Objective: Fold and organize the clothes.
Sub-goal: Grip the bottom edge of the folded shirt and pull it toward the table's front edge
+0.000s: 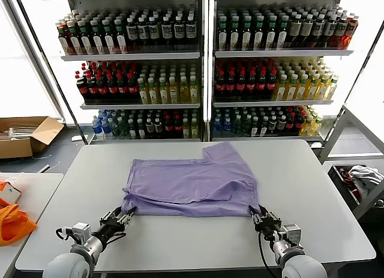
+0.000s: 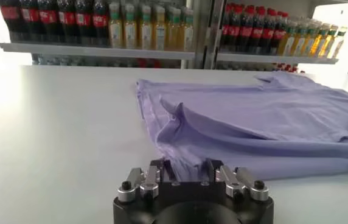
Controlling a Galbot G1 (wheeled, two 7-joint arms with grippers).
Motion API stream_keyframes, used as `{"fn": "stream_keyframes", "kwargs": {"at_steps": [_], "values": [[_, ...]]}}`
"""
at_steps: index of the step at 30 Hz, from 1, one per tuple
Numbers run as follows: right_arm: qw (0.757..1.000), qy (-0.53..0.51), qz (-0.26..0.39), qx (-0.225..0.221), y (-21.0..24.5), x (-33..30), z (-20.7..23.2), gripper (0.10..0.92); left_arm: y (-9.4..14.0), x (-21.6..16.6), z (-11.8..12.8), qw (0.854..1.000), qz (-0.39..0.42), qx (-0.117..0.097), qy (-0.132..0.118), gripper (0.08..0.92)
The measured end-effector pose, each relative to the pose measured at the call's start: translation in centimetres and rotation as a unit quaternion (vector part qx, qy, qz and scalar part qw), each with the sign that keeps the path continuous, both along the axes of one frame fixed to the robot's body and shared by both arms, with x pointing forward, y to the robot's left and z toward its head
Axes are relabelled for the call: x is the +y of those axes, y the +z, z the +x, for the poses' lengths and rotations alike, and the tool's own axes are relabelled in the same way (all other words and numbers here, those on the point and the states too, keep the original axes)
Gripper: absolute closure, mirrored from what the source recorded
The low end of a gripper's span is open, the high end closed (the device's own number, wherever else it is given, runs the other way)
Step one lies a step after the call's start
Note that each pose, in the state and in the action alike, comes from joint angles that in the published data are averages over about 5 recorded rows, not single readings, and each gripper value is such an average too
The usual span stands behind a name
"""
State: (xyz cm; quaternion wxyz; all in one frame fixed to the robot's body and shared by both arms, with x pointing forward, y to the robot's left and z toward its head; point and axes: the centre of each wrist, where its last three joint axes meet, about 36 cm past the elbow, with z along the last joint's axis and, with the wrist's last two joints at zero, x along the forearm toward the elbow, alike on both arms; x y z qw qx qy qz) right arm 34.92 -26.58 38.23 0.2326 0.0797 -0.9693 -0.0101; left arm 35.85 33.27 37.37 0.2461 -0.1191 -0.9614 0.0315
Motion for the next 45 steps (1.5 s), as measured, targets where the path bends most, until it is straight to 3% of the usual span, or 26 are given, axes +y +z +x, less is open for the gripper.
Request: {"fn": "stream_keyframes", "kwargs": {"at_steps": [5, 9, 13, 26, 36, 40, 45], "values": [[1.0, 0.0, 0.0, 0.0, 0.3, -0.2, -0.3, 0.904, 0.0, 0.4, -0.4, 1.0, 0.0, 0.003, -0.001, 0.735], [1.0, 0.001, -0.003, -0.002, 0.8, -0.5, -0.6, 0.916, 0.2, 0.8, -0.8, 1.0, 0.001, 0.004, -0.006, 0.851], [1.0, 0.004, -0.006, -0.003, 1.4, -0.6, -1.4, 0.916, 0.6, 1.2, -1.5, 1.0, 0.006, 0.005, -0.008, 0.907], [0.999, 0.031, -0.013, 0.006, 2.8, 1.1, -8.1, 0.916, 3.0, 1.0, -7.0, 1.0, 0.015, 0.009, -0.004, 0.912], [0.998, 0.045, -0.025, 0.02, 3.7, 1.9, -12.1, 0.91, 4.1, 1.4, -12.0, 0.999, 0.022, 0.036, 0.008, 0.909], [0.998, 0.052, -0.029, 0.012, 4.3, 1.8, -12.4, 0.825, 4.8, 1.7, -13.0, 0.999, 0.029, 0.042, 0.012, 0.861], [0.998, 0.062, -0.025, -0.008, 5.0, 1.1, -12.1, 0.687, 5.9, 2.1, -13.7, 0.998, 0.039, 0.043, 0.017, 0.717]]}}
